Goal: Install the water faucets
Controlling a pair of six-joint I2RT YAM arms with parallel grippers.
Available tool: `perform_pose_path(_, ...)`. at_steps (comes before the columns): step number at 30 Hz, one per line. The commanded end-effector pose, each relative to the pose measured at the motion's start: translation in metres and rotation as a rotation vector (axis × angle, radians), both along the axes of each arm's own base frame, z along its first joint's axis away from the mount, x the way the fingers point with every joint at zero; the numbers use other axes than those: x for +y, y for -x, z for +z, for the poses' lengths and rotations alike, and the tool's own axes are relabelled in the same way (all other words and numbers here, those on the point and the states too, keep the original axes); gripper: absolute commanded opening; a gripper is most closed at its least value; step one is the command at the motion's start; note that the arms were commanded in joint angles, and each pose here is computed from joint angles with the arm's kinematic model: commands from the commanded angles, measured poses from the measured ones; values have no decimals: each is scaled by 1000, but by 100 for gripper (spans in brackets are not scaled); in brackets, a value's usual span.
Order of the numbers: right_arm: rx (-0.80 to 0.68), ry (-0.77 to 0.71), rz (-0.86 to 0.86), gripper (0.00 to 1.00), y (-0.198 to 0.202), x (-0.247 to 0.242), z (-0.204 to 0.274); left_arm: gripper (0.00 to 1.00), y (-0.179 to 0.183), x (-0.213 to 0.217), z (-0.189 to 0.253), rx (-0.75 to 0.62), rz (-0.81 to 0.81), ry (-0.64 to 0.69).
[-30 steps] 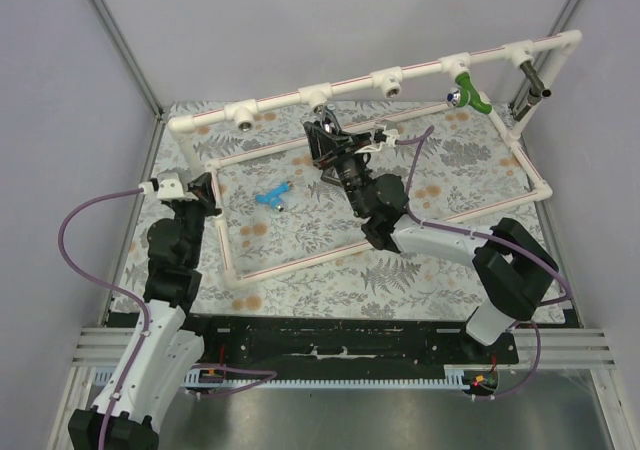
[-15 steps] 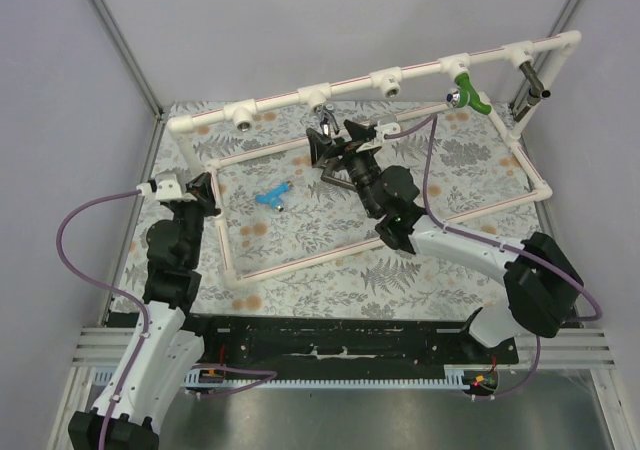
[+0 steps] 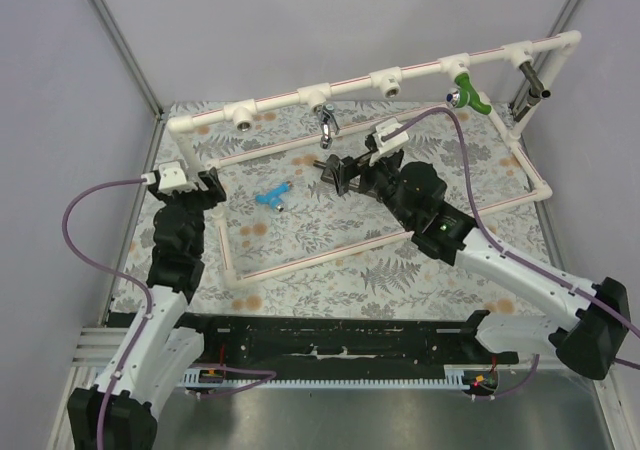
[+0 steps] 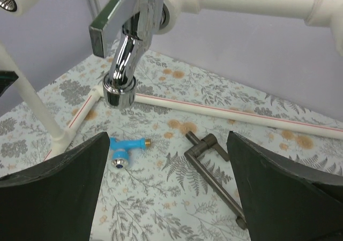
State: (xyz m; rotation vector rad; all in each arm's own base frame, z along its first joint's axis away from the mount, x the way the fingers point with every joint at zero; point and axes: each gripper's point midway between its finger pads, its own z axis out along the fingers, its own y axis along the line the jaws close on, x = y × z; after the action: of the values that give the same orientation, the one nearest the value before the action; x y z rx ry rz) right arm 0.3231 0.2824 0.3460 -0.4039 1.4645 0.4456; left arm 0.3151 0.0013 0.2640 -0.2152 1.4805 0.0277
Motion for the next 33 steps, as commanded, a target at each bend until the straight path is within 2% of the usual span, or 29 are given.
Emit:
perform_pose_path(1,87,14,6,98,20,-17,0,83,-13,4,41,-122,27,-47)
perform_pose_path(6,180,-23,10,98,33,-24,0,84,-40,10,51,-171,76,-134)
perform_pose_path(11,117,-72,110,98,45,-14,15,82,-60,22,55,-200,153,-157)
perform_pose_path(13,113,-99,121,98,45,-10,24,78,-64,24,57,-214,166,-171)
perform_pose_path(15,127,-123,126,95,42,-4,29,67,-67,22,61,-229,157,-181)
perform_pose_path(19,117,-212,114,86,37,2,45,36,-60,9,66,-231,72,-213)
perform_pose_path(24,89,-272,4,81,27,-1,60,11,-42,-2,59,-183,-8,-228)
perform_pose_path(28,77,-311,-54,78,23,1,72,4,-28,-4,47,-133,-13,-201)
perform_pose_path(33,81,-332,-133,73,21,2,74,2,-13,-7,35,-67,1,-179)
